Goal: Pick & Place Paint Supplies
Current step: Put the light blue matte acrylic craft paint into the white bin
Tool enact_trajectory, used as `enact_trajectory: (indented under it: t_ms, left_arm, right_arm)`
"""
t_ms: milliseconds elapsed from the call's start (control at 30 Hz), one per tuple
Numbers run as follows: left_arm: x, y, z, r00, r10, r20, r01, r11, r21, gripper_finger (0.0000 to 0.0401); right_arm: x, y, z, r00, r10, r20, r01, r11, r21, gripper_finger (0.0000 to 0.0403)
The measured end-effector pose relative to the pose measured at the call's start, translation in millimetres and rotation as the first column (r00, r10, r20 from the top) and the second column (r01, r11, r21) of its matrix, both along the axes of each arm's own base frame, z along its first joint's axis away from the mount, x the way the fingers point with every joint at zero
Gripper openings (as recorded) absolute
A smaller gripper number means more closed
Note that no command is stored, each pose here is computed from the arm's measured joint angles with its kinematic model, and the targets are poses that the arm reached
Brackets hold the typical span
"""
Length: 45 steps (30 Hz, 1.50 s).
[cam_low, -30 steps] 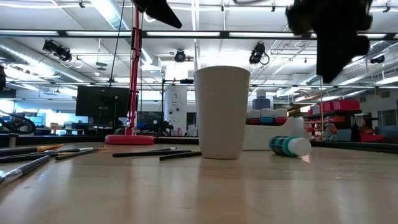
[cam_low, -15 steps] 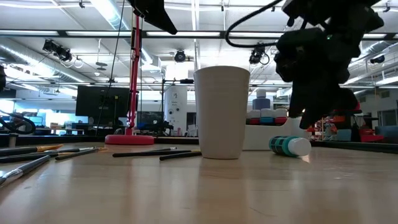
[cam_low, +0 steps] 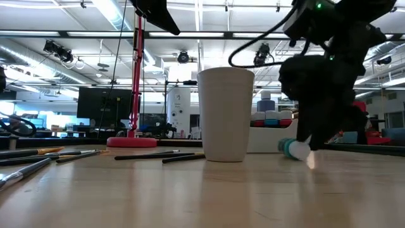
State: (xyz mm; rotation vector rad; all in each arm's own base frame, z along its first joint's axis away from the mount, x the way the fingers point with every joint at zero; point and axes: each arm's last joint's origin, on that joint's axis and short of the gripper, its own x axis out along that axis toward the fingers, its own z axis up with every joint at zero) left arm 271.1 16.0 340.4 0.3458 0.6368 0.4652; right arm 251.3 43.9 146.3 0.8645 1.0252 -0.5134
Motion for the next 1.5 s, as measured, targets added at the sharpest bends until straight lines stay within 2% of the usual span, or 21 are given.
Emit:
enact_trajectory:
  t_ms: [267, 467, 533, 1067, 1500]
  left_arm:
    - [0, 0, 0, 1.000, 0.000, 0.000, 0.000, 1.000, 0.001, 0.0167]
    - [0, 0, 0, 1.000, -0.001, -0.001, 0.001, 1.000, 0.000, 0.0167]
    - [0, 0, 0, 1.000, -0.001, -0.001, 0.001, 1.000, 0.000, 0.0167]
    - [0, 0, 0, 1.000, 0.005, 0.005, -0.005, 1.000, -0.008, 0.0167]
    - [0, 0, 0, 1.000, 0.006, 0.007, -0.006, 1.000, -0.011, 0.0167]
  right_arm:
    - [0, -14, -11, 0.995, -0.070, -0.073, 0.066, 0.996, -0.062, 0.0187]
    - [-7, -28, -12, 0.984, -0.083, -0.157, 0.070, 0.994, -0.088, 0.0187]
    - [-8, -30, -12, 0.984, -0.053, -0.172, 0.036, 0.994, -0.104, 0.0186]
    - [-2, -37, -11, 0.993, -0.064, -0.102, 0.046, 0.985, -0.165, 0.0187]
    - [-2, -36, -11, 0.979, -0.186, -0.079, 0.174, 0.975, -0.142, 0.0187]
